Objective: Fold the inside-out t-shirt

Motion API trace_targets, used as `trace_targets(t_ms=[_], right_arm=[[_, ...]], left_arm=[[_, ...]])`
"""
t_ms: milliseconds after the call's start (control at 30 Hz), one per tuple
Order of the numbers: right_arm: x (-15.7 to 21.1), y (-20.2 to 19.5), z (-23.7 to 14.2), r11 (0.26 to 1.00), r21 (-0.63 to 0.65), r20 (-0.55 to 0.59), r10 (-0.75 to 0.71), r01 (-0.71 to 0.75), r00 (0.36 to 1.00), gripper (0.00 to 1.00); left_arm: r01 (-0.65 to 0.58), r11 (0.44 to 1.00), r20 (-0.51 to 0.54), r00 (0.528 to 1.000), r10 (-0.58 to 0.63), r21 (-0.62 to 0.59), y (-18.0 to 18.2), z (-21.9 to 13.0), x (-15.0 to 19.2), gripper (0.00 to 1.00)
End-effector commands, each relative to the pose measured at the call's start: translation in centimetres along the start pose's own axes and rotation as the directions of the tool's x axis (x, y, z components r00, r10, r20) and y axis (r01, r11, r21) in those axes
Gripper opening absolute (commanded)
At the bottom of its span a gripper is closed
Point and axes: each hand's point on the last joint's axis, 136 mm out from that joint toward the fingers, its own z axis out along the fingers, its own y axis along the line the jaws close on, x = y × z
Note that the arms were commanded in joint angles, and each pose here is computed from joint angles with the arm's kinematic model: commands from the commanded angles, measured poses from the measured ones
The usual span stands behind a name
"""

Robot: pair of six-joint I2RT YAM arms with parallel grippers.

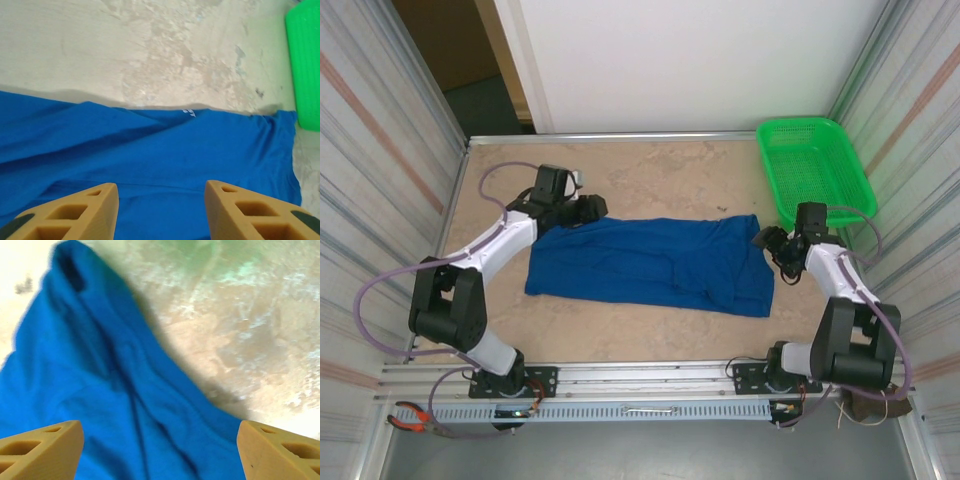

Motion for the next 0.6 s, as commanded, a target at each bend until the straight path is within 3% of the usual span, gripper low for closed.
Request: trace_targets(t_ms=[0, 167, 400, 567], right_arm=[[-0.7, -0.1, 0.1, 0.999, -0.001, -0.022, -0.047, 0.047, 0.999, 0.81], [-0.6, -1.3, 1.9, 0.999, 0.026, -0.067, -0.017, 0.019, 0.998, 0.86], [1.6, 1.3, 4.8, 0.990, -0.141, -0.205, -0.029, 0.000, 0.978, 0.91], [3.0, 3.2, 5.1, 0.981, -0.191, -0.219, -0.080, 0.038, 0.972, 0.90]], left_arm=[[-0.019, 1.000, -0.022, 1.000, 0.019, 0.015, -0.5, -0.8, 0.4, 0.50], [-0.009, 0.999, -0.022, 1.000, 0.009, 0.030, -0.5, -0.9, 0.8, 0.49], [-0.003, 1.000, -0.035, 0.999, 0.004, 0.029, -0.1, -0.4, 1.4, 0.50], [-0.002, 0.999, -0.041, 0.999, 0.004, 0.032, -0.1, -0.3, 1.5, 0.49]])
